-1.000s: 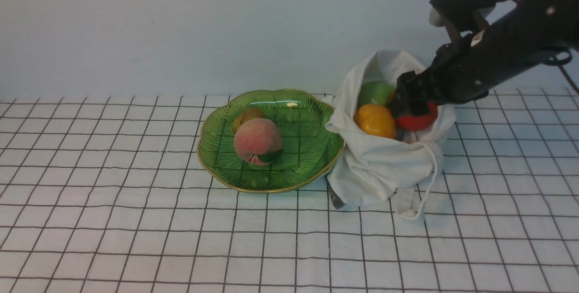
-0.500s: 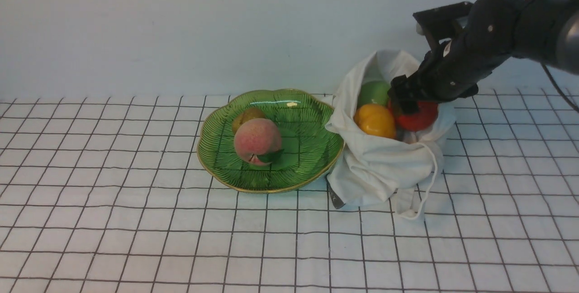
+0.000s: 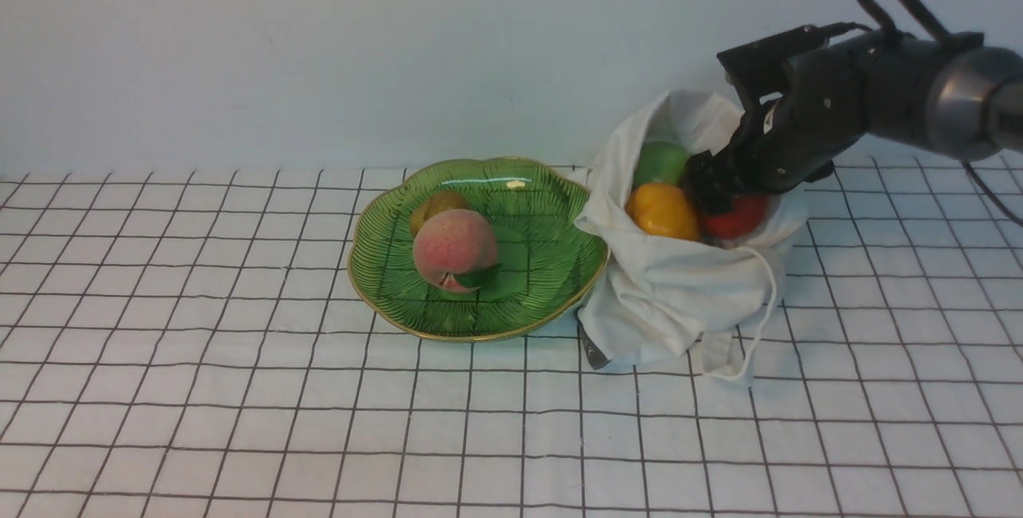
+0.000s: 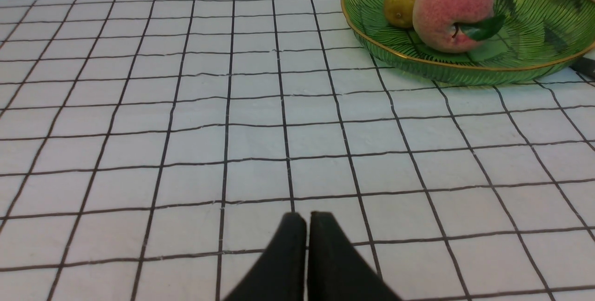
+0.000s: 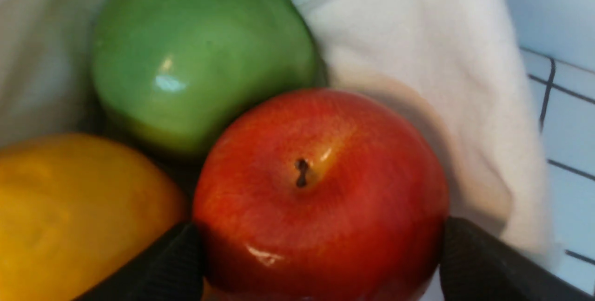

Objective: Take the fruit out of the bag on the white checkered tablecloth and place them on the plate.
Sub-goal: 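Reach into the cloth bag and grasp a fruit inside it with the right gripper, then move the fruit from the bag and place it onto the plate with the right gripper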

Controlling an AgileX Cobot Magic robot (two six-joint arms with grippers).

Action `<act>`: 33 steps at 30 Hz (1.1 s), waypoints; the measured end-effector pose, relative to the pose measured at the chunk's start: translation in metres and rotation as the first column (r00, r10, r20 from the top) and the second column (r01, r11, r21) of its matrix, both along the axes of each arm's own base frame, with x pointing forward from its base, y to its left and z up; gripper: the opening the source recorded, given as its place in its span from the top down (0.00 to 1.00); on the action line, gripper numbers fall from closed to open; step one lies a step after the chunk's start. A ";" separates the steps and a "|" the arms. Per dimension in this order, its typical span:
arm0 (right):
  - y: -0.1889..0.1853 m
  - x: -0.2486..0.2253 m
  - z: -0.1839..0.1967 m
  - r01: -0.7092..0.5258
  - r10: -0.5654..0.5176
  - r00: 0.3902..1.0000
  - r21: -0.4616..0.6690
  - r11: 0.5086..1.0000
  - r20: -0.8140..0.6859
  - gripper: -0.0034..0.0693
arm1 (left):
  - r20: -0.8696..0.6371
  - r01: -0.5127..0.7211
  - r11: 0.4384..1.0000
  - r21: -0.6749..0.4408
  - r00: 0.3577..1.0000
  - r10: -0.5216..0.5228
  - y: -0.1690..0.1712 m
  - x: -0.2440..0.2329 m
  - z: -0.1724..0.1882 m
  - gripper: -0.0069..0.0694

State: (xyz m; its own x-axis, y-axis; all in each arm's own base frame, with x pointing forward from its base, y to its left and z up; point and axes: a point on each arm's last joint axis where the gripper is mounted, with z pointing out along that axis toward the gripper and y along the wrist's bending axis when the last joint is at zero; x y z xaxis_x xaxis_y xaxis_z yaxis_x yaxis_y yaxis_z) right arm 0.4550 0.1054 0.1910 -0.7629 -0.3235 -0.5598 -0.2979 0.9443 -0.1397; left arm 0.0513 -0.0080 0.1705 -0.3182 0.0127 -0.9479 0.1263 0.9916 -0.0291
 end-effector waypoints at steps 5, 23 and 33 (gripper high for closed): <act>0.000 0.001 -0.002 0.000 0.000 1.000 0.000 1.000 -0.001 0.14 | 0.000 0.000 1.000 0.000 1.000 0.000 0.000 0.000 0.000 0.92; -0.008 -0.026 0.092 0.003 -0.007 0.988 0.028 1.000 0.153 0.19 | 0.000 0.000 1.000 0.000 1.000 0.000 0.000 0.000 0.000 0.92; 0.035 -0.063 0.146 -0.098 0.040 0.977 0.274 0.957 0.211 0.20 | 0.000 0.000 1.000 0.000 1.000 0.000 0.000 0.000 0.000 0.92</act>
